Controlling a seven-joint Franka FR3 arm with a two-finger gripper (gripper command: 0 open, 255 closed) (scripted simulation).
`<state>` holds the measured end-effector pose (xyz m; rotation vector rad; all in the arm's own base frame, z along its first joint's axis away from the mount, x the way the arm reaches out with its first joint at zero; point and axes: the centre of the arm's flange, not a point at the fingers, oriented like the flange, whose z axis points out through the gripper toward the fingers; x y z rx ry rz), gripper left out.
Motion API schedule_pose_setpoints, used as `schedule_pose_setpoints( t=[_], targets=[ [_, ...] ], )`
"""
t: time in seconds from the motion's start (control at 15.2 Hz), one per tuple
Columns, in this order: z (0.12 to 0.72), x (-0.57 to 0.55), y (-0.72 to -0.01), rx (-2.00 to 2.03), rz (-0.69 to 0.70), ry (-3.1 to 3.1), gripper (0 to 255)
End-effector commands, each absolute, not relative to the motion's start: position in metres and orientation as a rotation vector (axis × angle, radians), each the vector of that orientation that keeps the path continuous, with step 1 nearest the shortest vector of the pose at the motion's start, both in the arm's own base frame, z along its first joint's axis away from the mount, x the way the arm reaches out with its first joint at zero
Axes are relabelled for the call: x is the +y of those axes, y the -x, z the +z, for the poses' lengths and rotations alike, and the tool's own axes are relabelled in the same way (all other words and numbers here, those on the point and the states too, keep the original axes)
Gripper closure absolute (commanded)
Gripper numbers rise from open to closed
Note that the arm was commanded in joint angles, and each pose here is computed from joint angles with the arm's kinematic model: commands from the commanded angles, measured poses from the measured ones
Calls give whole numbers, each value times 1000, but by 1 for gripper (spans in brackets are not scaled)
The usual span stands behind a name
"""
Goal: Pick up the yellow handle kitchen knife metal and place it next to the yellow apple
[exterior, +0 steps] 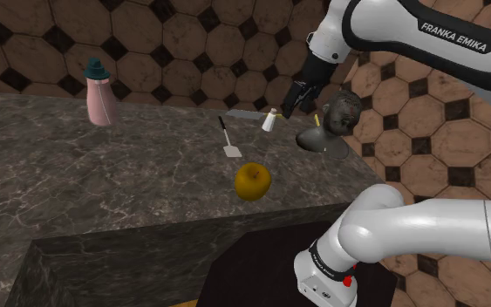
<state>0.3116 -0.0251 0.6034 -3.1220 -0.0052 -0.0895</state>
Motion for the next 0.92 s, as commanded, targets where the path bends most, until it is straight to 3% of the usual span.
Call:
schedule_pose_setpoints(
  t=[0.0, 0.86],
  targets=[
    [603, -25, -312, -5, -90, 3122, 0],
    [525, -163, -381, -576, -70, 3071, 0]
  ],
)
